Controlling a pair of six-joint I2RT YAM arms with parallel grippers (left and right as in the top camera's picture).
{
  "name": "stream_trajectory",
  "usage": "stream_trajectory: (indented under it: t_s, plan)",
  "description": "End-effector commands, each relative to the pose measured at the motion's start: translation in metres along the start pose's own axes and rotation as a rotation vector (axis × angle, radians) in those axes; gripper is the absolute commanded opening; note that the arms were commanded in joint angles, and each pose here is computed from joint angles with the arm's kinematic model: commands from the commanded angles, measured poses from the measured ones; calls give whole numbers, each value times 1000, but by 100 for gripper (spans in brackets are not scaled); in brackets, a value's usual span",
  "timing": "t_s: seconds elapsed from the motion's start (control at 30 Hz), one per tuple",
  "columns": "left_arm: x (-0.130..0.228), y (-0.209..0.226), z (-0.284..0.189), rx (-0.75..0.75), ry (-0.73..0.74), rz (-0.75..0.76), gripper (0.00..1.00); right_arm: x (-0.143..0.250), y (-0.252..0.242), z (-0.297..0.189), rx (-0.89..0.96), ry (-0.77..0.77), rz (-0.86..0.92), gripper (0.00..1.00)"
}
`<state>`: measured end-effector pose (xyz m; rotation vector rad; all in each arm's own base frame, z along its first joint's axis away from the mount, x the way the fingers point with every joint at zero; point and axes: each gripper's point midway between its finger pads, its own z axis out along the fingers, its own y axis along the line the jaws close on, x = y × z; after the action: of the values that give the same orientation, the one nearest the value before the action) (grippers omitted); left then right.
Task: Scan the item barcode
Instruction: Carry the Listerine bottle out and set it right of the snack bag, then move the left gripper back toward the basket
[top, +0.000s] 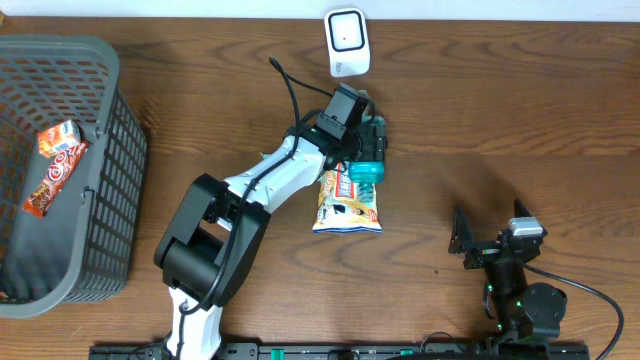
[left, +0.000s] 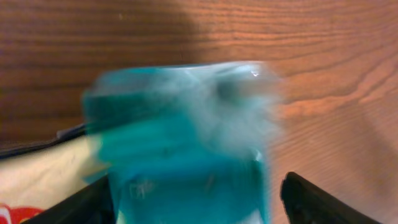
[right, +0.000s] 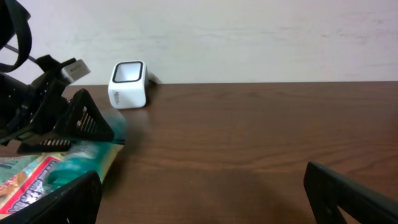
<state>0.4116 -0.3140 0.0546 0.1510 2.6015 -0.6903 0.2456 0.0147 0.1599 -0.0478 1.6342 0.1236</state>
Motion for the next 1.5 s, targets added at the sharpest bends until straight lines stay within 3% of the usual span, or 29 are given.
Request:
stream_trajectory:
  t_s: [0.0,0.07,0.23,0.4,0.5,0.7,0.97,1.23,1.47]
  plan:
    - [-16,-1,-5,-13,-44,31,92,0,0,0,0,-1,6,99]
    - [-18,-4,-10,-8,-52,36,99,0,0,0,0,-2,6,99]
    - [-33,-20,-43,16,-100,96,98,0,0,0,-1,-1,6,99]
    - [-55,-45,-109,48,-205,181,98,0,0,0,-1,-2,6,99]
    - [-72,-45,-156,-10,-307,227,98,0,0,0,0,-2,6,99]
    - [-97,-8,-252,-177,-477,236,98,0,0,0,-1,-2,6,99]
    - [-101,70,-349,-329,-593,74,98,0,0,0,-1,-2,6,99]
    - [-95,107,-397,-414,-667,-18,98,0,0,0,-1,-1,6,99]
    - [-95,121,-407,-440,-688,-67,98,0,0,0,0,-2,6,99]
